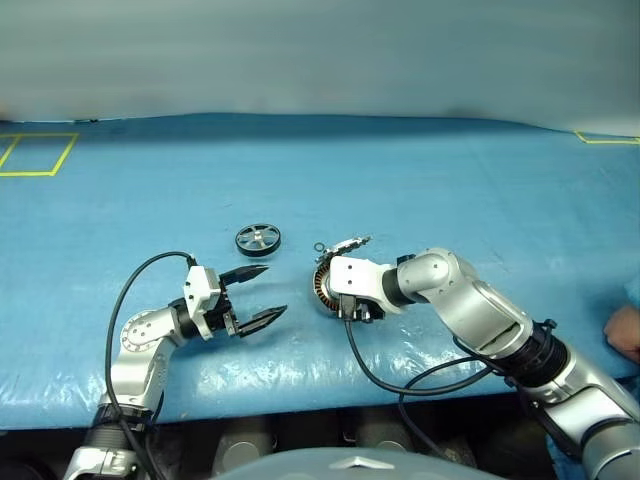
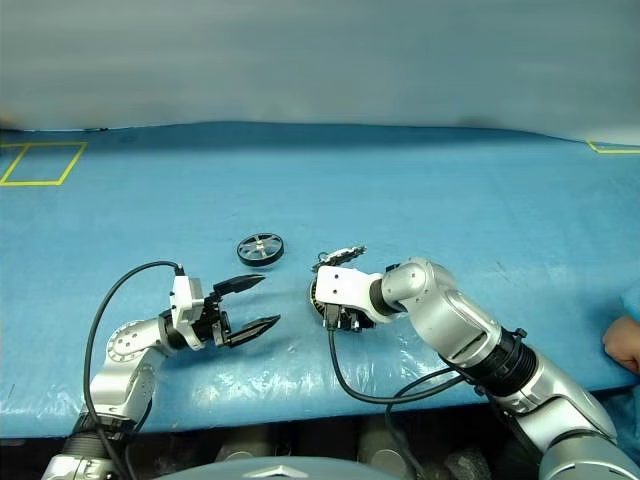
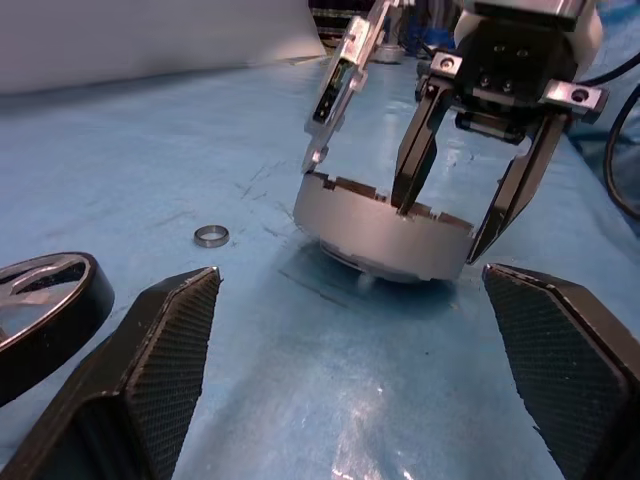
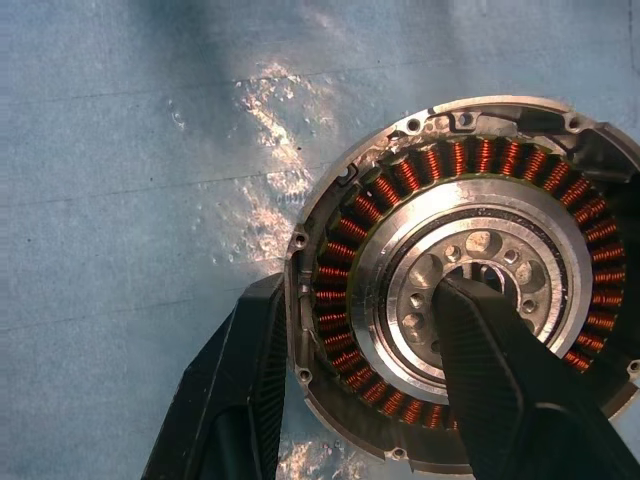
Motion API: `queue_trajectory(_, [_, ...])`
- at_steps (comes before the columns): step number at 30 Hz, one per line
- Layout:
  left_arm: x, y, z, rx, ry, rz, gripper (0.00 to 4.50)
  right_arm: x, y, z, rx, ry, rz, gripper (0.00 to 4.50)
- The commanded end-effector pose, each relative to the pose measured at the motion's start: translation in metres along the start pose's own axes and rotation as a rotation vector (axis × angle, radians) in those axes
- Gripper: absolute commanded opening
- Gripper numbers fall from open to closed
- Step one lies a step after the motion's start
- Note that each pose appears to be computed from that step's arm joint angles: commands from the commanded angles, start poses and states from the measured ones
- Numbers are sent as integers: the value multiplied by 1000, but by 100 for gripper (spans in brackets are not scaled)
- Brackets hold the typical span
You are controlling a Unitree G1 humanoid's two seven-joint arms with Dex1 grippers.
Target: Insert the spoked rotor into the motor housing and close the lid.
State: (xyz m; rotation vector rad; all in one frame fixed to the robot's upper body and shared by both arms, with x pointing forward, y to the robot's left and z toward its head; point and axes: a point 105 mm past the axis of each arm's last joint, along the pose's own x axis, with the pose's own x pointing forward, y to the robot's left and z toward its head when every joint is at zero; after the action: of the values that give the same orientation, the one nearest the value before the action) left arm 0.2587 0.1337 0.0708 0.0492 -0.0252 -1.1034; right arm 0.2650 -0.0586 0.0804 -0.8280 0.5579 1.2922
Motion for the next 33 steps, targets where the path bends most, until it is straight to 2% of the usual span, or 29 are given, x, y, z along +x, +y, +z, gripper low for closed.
queue_trajectory(1, [3,-3,11,8,-17,-7,450,5,11,16,-36,-45,46,197])
queue_trajectory(9, [4,-6,0,-24,11,-6,450,13,7,8,-28,-6,29,197])
queue_trajectory(14, [7,-12,-5,-36,13,-9,450,13,3,16,15,-40,12,346])
queue_trajectory(21, [12,-22,-6,-46,12,-13,450,-6,2,39,37,-135,-4,346])
queue_trajectory(24, [13,-24,-7,-54,14,-14,450,-17,9,40,32,-170,3,346])
queue_trajectory(28, [7,-21,-17,-68,26,-3,450,-34,15,40,92,-286,5,346])
queue_trajectory(33, [-8,-9,-32,-70,35,44,450,-55,-6,6,322,-430,-203,346])
